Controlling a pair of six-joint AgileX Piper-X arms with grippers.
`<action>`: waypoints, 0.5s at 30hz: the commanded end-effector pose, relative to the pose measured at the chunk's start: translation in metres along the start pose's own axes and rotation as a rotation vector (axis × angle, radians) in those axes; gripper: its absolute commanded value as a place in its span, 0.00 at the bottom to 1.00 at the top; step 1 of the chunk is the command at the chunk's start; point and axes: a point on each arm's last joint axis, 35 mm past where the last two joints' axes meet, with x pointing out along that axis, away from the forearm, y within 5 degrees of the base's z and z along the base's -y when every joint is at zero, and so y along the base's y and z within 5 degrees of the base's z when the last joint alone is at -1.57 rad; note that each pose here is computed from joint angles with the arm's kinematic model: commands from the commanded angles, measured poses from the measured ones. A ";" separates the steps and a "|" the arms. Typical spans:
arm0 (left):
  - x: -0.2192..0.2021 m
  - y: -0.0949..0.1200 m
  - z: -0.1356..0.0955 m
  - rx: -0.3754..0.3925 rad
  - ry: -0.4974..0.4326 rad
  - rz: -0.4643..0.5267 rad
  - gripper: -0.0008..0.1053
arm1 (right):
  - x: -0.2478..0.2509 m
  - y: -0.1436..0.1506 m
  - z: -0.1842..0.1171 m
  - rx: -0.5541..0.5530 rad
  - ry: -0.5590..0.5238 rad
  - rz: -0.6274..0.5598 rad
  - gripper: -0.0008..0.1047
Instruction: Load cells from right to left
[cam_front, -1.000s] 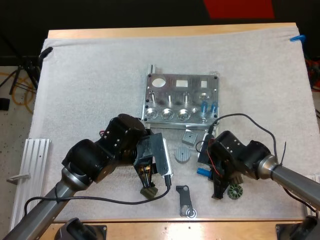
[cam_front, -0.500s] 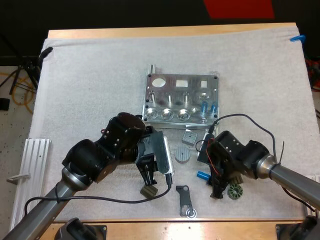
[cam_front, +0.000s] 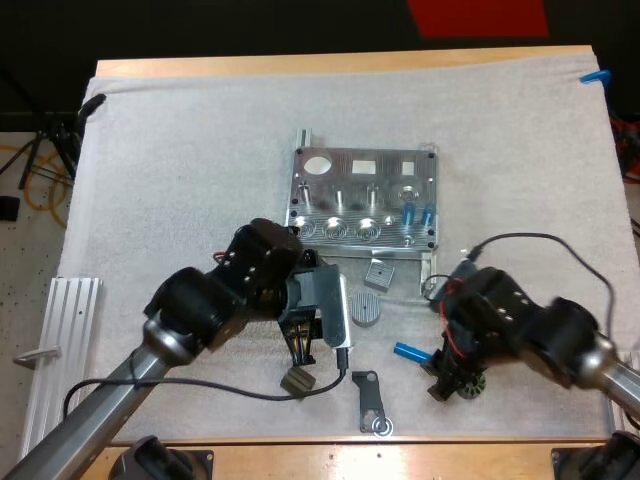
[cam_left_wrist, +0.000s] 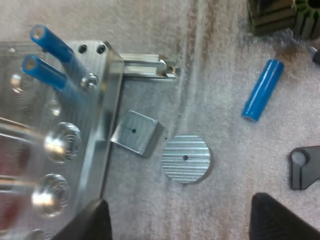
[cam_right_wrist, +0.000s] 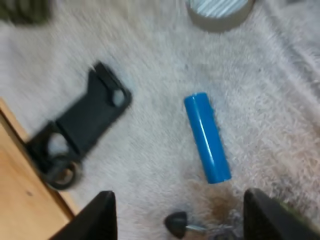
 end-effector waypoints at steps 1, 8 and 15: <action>0.004 0.000 0.001 0.012 -0.007 -0.026 0.55 | -0.012 0.004 0.000 0.045 -0.035 0.000 0.53; 0.023 0.003 0.000 0.152 0.023 -0.087 0.55 | -0.048 0.018 -0.018 0.141 -0.074 -0.009 0.53; 0.044 0.007 0.002 0.220 -0.008 -0.163 0.55 | -0.070 0.029 -0.034 0.215 -0.101 -0.013 0.53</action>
